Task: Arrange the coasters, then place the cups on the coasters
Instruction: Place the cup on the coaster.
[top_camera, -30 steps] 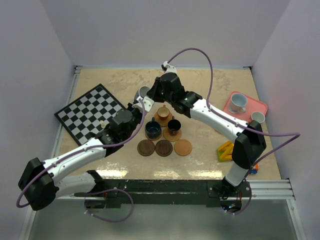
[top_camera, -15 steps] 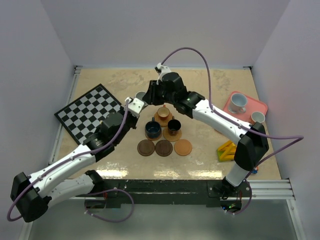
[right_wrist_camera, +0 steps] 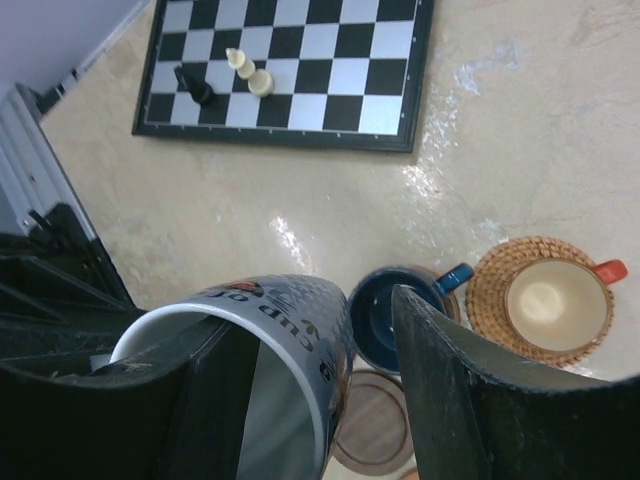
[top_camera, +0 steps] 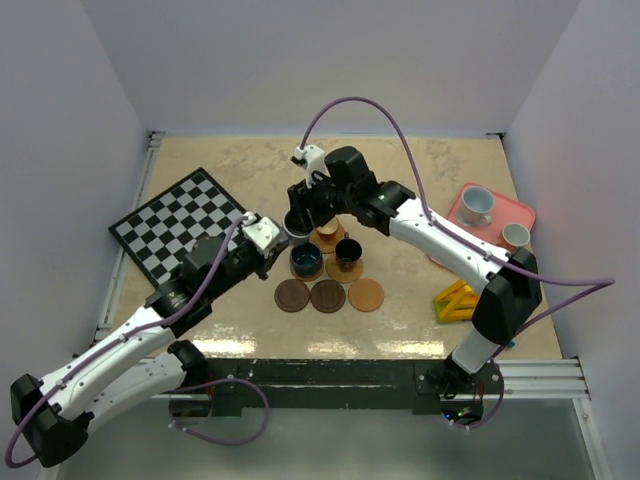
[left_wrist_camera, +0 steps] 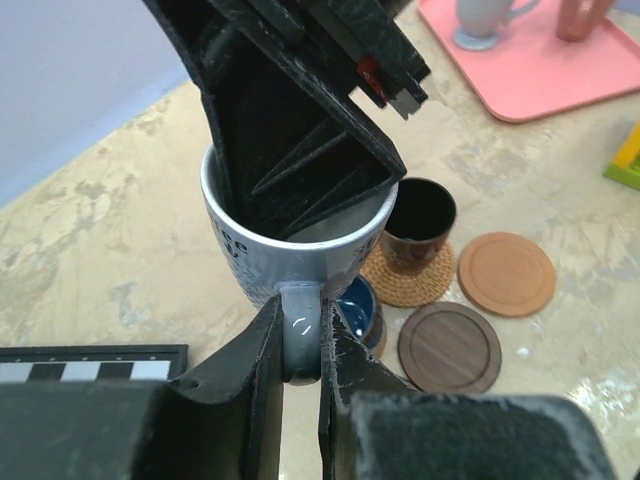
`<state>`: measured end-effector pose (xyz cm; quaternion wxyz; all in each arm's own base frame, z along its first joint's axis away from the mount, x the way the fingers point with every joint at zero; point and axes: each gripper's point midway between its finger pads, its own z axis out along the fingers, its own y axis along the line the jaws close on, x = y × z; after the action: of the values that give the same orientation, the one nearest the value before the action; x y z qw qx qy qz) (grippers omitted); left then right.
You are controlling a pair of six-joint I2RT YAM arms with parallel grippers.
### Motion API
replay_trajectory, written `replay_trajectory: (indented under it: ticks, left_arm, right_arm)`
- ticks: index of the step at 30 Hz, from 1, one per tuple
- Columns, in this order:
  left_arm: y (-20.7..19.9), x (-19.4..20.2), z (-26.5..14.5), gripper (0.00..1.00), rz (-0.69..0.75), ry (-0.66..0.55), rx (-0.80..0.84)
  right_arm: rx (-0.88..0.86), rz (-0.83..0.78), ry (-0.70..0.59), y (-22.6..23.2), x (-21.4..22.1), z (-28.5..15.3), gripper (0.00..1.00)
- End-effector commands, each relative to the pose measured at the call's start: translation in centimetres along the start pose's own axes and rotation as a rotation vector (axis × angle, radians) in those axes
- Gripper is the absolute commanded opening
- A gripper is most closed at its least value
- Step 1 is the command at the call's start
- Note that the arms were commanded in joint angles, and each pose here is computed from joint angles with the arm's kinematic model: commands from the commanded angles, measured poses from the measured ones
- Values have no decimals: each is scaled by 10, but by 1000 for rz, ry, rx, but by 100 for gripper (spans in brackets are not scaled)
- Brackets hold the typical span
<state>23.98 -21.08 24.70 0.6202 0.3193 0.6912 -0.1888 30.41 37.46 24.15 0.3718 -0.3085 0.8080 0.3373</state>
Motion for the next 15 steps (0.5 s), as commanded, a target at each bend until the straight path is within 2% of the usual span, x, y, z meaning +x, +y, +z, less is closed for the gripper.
replay_trajectory:
  ticks: [1,6,15]
  left_arm:
    - [-36,-17,-4,0,-7,-41,233]
    - [-44,-7,-6,0,-6,3,346]
    - [-50,-3,-8,0,-37,13,459]
  right_arm:
    - [-42,-180,-34,18,-25,-32,59]
    - [11,-283,15,8,-18,-53,59]
    - [-67,-345,76,16,14,-66,53]
